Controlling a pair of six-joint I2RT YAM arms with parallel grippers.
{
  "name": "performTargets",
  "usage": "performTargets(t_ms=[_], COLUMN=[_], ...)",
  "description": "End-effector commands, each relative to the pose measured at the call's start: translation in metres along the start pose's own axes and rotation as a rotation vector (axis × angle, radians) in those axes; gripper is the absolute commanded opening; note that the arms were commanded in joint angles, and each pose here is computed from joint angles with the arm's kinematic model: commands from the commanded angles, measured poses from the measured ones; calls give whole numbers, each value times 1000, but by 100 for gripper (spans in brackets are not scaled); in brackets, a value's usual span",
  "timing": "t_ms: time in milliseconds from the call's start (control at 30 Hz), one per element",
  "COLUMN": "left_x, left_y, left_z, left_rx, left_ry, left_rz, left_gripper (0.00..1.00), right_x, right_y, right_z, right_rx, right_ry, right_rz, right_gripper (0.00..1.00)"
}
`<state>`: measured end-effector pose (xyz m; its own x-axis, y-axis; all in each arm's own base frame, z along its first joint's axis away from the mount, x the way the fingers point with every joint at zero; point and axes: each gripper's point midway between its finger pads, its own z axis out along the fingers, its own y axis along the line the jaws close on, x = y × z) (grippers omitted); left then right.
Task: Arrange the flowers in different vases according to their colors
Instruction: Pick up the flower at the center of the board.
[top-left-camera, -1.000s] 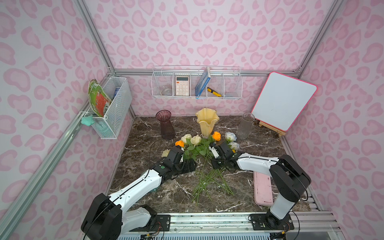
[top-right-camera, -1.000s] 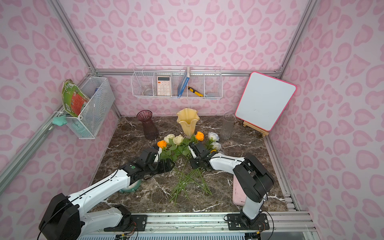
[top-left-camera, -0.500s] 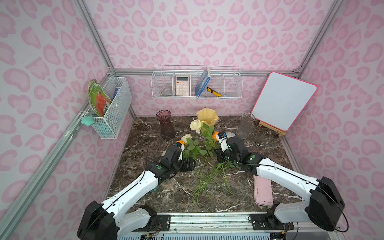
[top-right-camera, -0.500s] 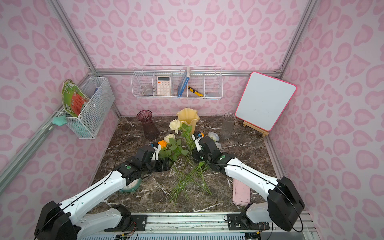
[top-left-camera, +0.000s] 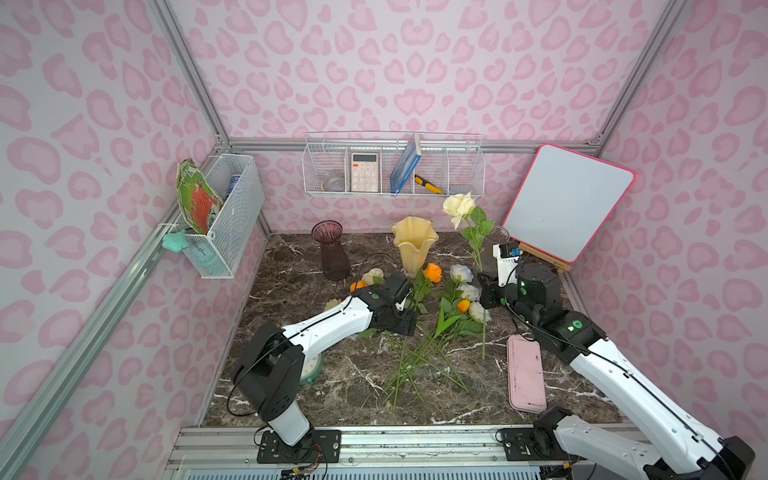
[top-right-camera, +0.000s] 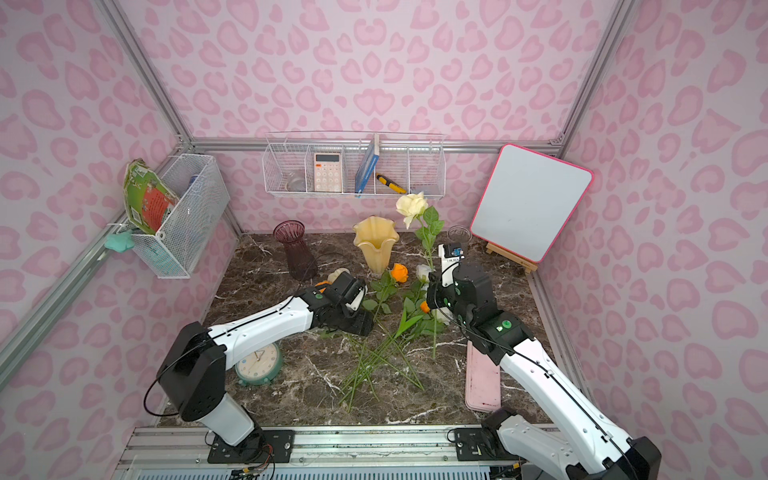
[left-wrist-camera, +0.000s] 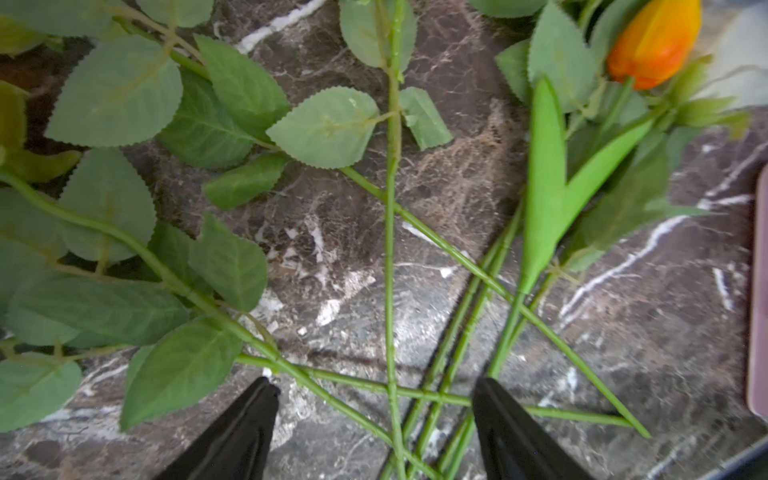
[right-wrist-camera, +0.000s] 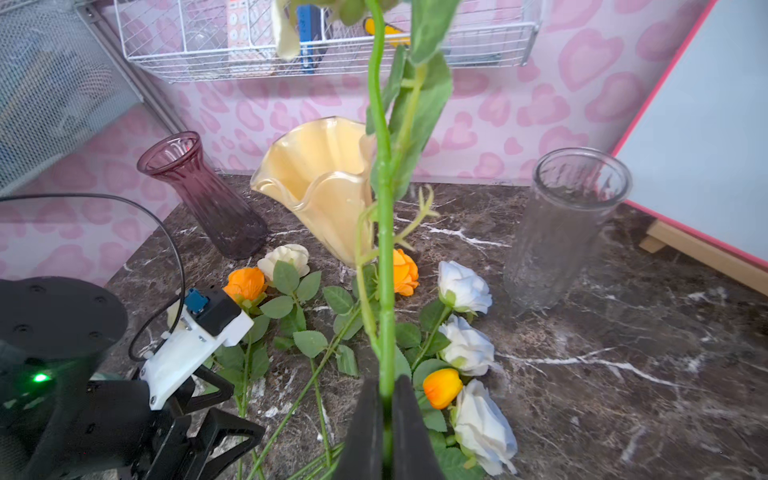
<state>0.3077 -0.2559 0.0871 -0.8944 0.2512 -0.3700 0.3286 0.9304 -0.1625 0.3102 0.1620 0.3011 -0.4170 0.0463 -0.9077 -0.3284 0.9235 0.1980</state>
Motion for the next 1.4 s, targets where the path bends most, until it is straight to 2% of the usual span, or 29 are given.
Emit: performTargets(t_ms=[0,133,333,633,733,867,967,1100,1233,1367], left_x=[-1,-3,15,13,10,8,9,5,-10,-26], left_y=[10,1,0,3,1,-4,-5,0,3,-4], left_z=[7,20,43,62,65,69,71,64,40,9], left_rx=[-77,-72,-104,-135,-129,-108,-97,-135,-159,-132], left_ry=[25,72,166,163,147,144,141,119,49,-23], left_rz=[31,59,76,58,54,44,32,26,10,-4], left_gripper=[79,73,69,59,49,29,21,10,0,0], right_x=[-6,-5,-4,-17,-18,-19,-23,-28,-37,-46], right_y=[-3,-9,-17,-20,-21,-22,-22,-21,-22,-20], right_z=[-3,2,6,8,10,13,13,13,14,17], right_rx=[-12,4,6,-1,0,3,4,5,8,5], right_ry=[-8,2,1,-31,-34,-33,-41,-54,-76,-88], right_rz=[-9,-11,-7,-10,-10,-12,-16,-22,-26,-37], right_gripper=[0,0,0,0,0,0,0,0,0,0])
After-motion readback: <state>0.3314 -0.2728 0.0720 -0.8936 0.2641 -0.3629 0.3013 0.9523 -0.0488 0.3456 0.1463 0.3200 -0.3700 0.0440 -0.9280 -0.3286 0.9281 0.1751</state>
